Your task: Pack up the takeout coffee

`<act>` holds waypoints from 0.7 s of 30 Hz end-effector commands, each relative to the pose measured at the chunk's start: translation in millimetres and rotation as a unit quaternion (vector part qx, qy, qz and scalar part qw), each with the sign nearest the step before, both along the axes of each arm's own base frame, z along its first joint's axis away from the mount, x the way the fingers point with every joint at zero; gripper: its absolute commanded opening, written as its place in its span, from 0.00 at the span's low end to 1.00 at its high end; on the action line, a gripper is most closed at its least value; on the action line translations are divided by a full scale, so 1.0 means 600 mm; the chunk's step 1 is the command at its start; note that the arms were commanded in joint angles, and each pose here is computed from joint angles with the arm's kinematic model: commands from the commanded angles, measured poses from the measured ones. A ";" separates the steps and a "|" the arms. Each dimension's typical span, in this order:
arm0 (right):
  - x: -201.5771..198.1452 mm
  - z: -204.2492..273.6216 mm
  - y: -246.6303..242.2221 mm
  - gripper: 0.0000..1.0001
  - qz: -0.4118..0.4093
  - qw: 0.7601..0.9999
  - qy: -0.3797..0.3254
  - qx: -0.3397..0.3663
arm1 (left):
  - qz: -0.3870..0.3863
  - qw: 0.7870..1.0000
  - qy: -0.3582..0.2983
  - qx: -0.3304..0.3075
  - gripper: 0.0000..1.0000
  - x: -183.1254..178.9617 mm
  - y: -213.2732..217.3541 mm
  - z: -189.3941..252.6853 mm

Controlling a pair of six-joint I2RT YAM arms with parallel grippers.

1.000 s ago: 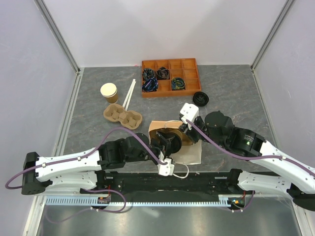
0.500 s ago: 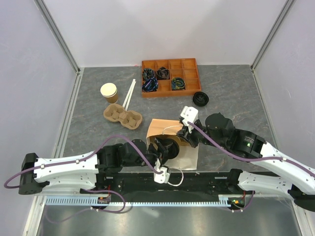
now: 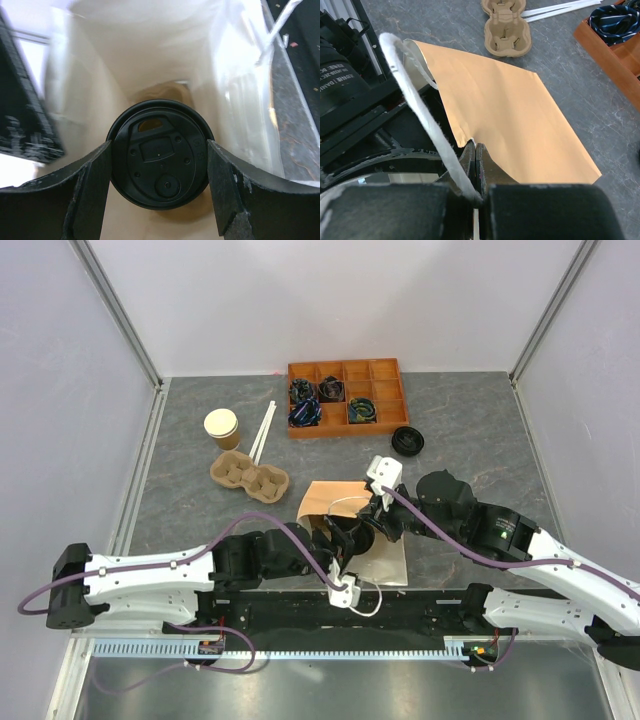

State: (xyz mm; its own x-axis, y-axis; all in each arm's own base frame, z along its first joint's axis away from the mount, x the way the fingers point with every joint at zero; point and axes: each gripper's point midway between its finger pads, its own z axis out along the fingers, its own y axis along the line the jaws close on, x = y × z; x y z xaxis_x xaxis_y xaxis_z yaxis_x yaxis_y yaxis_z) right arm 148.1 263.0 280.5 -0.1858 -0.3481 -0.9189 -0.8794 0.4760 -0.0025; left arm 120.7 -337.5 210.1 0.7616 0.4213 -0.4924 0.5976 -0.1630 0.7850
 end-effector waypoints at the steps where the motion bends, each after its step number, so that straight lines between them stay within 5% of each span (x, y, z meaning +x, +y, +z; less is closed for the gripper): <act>1: -0.001 0.039 0.013 0.00 -0.002 0.999 -0.010 0.053 | 0.015 0.998 -0.041 -0.053 0.29 0.009 -0.019 0.082; 10: 0.000 0.029 0.013 0.00 0.000 0.999 -0.011 0.048 | -0.026 0.997 -0.075 -0.016 0.29 -0.025 0.005 0.076; 21: 0.000 0.033 0.014 0.00 -0.004 0.999 -0.007 0.052 | 0.035 0.999 -0.008 -0.001 0.28 -0.009 -0.008 0.038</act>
State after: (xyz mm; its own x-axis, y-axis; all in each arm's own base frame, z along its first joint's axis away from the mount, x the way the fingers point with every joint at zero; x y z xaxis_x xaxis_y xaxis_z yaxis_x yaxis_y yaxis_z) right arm 151.6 265.9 285.6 -0.1783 -0.3083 -0.9344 -0.8709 0.4914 0.0041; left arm 109.2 -339.2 218.4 0.7918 0.4447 -0.4187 0.5478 -0.2137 0.8089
